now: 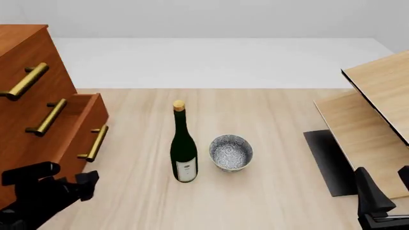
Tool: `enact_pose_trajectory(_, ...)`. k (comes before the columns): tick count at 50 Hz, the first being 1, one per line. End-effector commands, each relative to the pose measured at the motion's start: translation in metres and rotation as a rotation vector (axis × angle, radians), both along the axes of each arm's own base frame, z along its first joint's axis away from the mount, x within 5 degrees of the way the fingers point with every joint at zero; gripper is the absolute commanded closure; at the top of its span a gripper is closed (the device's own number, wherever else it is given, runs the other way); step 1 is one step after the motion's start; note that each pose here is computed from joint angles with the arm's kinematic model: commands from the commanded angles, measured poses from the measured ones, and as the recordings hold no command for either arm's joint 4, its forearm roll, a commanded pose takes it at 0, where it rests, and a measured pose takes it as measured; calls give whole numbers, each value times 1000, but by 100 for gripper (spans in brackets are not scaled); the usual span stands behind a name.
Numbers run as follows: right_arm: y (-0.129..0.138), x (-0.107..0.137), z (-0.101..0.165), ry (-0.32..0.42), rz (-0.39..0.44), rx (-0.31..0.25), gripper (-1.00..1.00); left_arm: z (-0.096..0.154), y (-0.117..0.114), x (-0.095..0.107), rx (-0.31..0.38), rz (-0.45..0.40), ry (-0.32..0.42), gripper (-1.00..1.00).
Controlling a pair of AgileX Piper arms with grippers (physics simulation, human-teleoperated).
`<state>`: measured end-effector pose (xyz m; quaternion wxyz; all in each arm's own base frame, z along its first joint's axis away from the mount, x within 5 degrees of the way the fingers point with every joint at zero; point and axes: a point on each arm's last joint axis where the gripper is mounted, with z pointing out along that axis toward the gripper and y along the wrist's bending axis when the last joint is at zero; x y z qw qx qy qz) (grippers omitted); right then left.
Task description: Close the bottom drawer of the cabinet and open the top drawer.
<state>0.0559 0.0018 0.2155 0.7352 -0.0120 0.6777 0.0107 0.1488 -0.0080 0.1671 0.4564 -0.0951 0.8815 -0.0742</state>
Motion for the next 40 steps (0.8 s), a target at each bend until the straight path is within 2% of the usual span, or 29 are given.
enact_pose_trajectory(1, 0, 0, 0, -1, -2, 0, -100, -6, 10, 4, 27, 49, -6, -100)
enact_pose_trajectory(20, 0, 0, 0, -1, -3, 0, -100, -7, 26, 21, 72, 113, -27, -100)
enact_pose_trajectory(40, 0, 0, -1, 1, -2, -2, -100, -12, 45, 16, 156, 167, -14, -100)
